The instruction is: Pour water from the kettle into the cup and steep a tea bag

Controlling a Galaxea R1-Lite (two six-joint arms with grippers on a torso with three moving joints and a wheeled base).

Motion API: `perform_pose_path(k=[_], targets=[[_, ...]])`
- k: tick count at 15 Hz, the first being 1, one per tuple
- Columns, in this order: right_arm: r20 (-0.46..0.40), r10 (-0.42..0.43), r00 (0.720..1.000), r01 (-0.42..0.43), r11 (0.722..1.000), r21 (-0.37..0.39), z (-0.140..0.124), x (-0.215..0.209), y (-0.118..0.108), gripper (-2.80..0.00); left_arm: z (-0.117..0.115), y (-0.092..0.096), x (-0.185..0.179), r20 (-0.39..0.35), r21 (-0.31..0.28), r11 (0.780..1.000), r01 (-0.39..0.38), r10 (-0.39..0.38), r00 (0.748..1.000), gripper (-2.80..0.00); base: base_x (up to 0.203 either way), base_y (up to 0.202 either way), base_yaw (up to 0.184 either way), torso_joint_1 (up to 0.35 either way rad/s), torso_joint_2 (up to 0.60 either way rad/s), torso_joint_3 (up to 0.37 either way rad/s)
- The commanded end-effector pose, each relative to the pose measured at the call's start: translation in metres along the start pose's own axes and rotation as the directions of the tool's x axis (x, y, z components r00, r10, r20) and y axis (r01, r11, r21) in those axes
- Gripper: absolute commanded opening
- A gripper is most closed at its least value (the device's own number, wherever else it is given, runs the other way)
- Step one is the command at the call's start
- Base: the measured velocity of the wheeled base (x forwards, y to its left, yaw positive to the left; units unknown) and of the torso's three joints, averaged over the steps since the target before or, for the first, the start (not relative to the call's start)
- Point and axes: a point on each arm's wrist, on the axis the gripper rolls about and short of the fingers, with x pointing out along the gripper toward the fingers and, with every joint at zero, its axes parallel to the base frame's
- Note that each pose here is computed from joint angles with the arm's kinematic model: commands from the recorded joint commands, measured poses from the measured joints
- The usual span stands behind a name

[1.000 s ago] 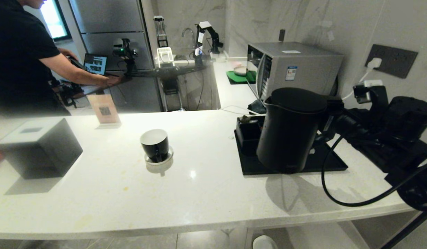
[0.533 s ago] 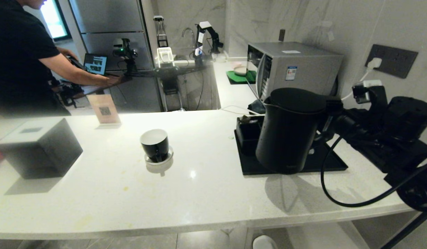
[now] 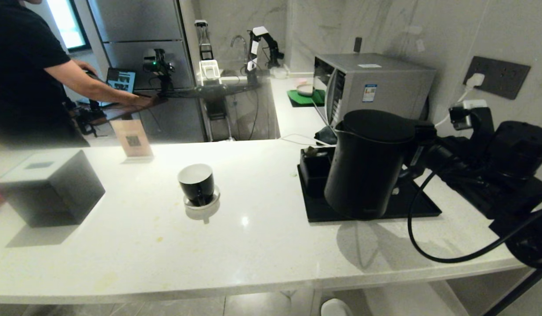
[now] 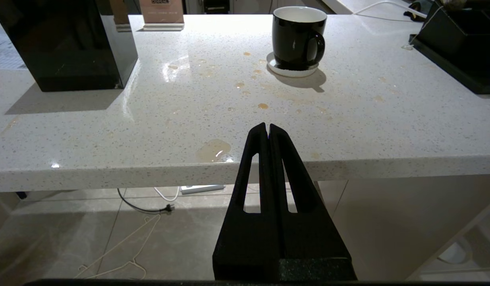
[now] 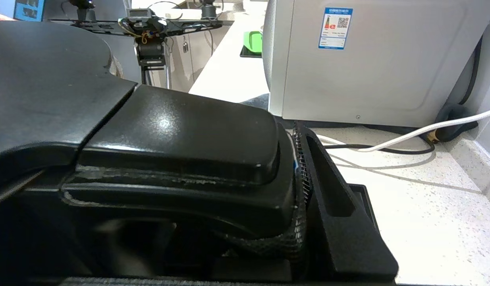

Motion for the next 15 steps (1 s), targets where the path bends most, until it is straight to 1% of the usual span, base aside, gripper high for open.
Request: perform_pose_path(k=[1,15], targets=[[0.01,0.001,1.0,-0.001,1.0,0.0,0.0017,-0.0004,0.0004,-2.8,0.0001,0.0,0.0001,-0.001,0.0,1.0,-0.001,0.001,1.0,-2.8,0.0,0.0,0.0,0.0,0.0,0.0],[0.015,0.002,1.0,-0.002,1.0,0.001,0.0003,-0.0006,0.0005,-2.8,0.0001,0.0,0.0001,-0.001,-0.002,1.0,-0.001,0.001,1.0,-2.8,0.0,0.0,0.0,0.0,0.0,0.0]])
